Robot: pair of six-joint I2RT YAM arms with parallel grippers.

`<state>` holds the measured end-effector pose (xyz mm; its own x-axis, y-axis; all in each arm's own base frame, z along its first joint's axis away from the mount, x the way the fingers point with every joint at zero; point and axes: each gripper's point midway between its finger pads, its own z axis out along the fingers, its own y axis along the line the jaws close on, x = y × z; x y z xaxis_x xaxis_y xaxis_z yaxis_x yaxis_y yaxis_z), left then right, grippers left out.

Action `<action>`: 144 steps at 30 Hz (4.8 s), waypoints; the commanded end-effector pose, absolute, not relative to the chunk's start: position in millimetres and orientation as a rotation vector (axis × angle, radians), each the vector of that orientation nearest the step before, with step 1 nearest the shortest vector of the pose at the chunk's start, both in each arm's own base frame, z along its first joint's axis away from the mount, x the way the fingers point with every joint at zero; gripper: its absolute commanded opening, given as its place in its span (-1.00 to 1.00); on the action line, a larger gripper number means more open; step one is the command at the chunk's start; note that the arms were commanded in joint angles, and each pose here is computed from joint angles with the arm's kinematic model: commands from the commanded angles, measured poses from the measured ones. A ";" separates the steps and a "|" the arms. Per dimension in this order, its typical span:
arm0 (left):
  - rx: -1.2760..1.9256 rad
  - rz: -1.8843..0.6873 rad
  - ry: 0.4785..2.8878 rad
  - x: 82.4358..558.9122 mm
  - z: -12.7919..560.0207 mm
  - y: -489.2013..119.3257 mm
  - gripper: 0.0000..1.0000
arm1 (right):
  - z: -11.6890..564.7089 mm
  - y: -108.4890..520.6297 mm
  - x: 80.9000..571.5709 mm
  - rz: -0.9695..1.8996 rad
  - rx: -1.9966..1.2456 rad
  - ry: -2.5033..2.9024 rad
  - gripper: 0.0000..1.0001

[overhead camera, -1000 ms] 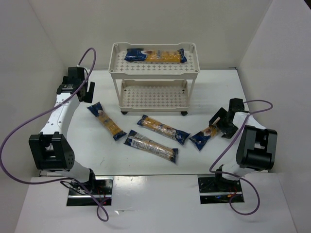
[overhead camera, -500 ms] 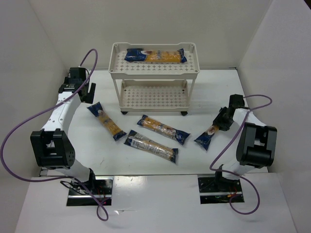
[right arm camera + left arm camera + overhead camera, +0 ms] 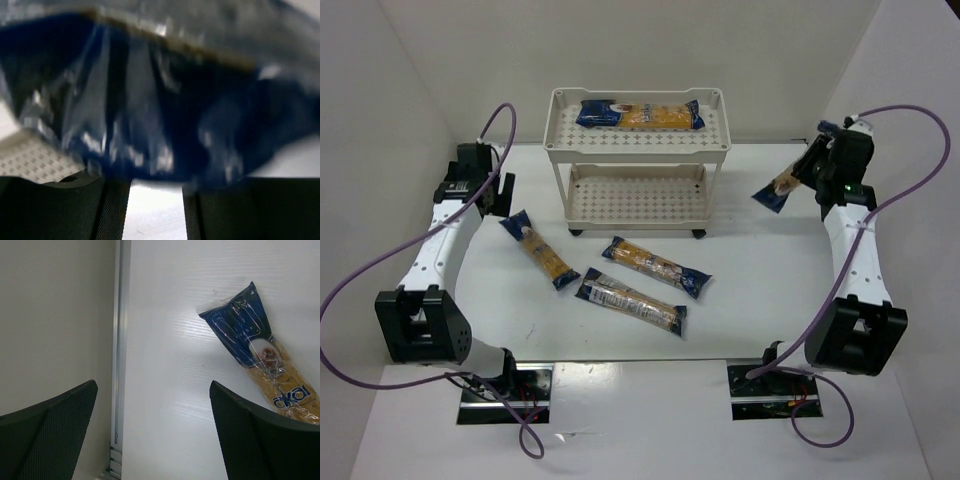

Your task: Place and organize the pasta boxes and bags onto the shelf

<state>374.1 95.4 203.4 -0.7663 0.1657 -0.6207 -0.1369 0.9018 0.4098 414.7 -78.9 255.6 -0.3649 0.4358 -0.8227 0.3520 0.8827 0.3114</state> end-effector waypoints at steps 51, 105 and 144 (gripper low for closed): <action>0.020 0.459 2.382 412.1 206.3 84.3 1.00 | 638.5 224.6 432.9 -0.532 -0.612 0.983 -1.00; 0.010 0.419 2.682 278.2 167.6 100.0 1.00 | 117.6 366.0 220.6 0.521 -1.605 1.962 0.96; -0.212 -0.107 2.474 342.1 146.0 61.6 1.00 | 162.9 370.5 264.5 -0.045 -1.604 1.625 -1.00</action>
